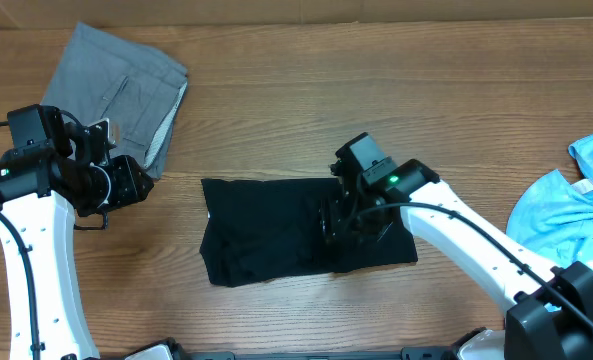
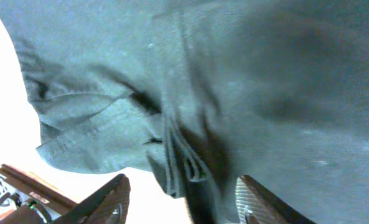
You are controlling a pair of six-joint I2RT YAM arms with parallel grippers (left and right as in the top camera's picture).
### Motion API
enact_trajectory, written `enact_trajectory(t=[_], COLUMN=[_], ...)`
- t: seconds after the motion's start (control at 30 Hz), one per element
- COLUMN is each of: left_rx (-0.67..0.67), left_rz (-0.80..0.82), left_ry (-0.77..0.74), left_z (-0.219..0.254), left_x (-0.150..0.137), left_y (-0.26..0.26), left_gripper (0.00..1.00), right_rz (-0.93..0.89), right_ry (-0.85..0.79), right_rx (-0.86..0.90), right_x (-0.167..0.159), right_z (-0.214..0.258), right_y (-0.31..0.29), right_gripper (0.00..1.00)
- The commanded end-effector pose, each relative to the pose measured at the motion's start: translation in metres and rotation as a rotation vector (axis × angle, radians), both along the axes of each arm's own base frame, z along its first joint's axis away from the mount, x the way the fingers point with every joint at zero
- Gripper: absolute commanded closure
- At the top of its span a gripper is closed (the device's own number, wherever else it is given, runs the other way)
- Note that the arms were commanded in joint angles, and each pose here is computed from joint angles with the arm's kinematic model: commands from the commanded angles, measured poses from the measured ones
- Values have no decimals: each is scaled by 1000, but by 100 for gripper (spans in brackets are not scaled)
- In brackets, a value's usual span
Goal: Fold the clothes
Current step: 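Grasp the strip's right end with the right gripper and fold it leftward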
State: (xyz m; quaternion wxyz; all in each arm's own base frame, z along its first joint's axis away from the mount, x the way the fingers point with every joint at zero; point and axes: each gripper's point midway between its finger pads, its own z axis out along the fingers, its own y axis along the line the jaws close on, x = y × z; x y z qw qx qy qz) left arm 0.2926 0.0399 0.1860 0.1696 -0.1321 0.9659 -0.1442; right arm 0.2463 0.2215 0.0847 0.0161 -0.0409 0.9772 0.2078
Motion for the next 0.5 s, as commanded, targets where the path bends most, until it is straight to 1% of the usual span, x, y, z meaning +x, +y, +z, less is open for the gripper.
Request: enact_trajectory(t=[0.0,0.03,0.07,0.1,0.13,0.17,0.2,0.27,0.37,0.47], left_rx=[23,25,30,32,29,26,22,11,-12,-27], left_rz=[-12,-11,-9,-8,-8,-8,-8,-9,-12,-13], left_ry=[-31,-27,-19,-10,-3,5,15,42,81,108], left_z=[10,9,8,5,3,0,-3,-12,-25,-37], left_x=[0,-1,-2,-4,-5,-6,-8,-14,-22,-28], left_y=[2,2,3,3,3,2,1,-1,-5,-8], left_gripper=[59,59,58,59,58,57,55,51,50,49], right_rz=[-80,-110,-132,-157,-184,-211,-231,-253,-267,-288], right_ry=[-66,-60,-53,-39,-22,0,19,60,166,244], right_rx=[27,24,19,10,3,-5,-11,-26,-10,3], right_x=[26,31,34,35,36,34,33,26,3,-16], right_z=[24,24,23,21,19,16,13,4,-10,-25], right_y=[-15,-23,-31,-39,-46,-52,-56,-59,-49,-34], right_gripper=[41,42,48,59,67,71,77,83,86,86])
